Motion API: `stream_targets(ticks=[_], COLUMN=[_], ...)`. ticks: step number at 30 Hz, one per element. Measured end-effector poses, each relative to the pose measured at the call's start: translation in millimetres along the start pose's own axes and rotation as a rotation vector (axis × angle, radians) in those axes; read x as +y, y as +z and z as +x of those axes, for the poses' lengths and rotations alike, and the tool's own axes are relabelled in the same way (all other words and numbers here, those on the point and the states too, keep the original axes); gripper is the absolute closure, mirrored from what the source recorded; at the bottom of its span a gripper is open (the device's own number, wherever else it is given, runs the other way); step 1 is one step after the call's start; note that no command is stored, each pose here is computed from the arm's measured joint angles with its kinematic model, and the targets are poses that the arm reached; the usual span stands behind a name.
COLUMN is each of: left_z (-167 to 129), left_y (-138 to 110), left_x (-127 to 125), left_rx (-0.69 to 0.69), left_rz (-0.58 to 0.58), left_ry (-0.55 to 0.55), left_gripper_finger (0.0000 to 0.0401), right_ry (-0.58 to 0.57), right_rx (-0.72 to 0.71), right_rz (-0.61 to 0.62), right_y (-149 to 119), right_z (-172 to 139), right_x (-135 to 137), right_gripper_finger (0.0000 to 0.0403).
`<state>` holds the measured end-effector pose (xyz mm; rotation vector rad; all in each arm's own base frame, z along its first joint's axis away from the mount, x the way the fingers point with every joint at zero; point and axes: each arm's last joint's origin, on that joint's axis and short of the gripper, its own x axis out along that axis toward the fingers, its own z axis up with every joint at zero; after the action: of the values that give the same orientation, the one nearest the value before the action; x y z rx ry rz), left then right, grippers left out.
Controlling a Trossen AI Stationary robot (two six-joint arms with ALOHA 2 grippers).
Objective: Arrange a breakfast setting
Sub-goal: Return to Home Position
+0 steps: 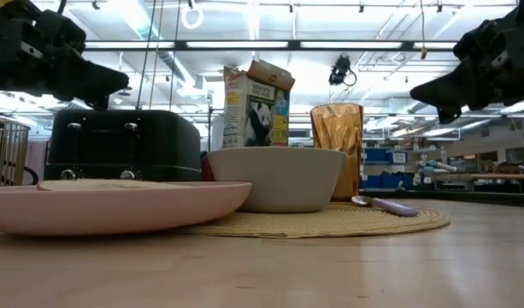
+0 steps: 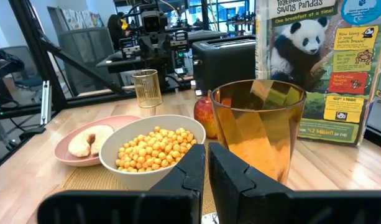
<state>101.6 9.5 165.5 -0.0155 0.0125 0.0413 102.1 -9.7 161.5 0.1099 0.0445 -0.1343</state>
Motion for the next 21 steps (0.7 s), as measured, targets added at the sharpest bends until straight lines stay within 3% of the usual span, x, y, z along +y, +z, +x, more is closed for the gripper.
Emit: stream_targets(ticks=[21], left_z=[0.2], left_y=[0.8], left_x=[-6.8], left_rx=[-0.008], left_rz=[0.001], left_ry=[-0.048], left_gripper_finger=[0.0344], right_ry=[0.000], right_rx=[0.000], right_rz=[0.000], right_y=[0.0], right_z=[0.0], right_x=[0.0], right_gripper_finger=[0.0373])
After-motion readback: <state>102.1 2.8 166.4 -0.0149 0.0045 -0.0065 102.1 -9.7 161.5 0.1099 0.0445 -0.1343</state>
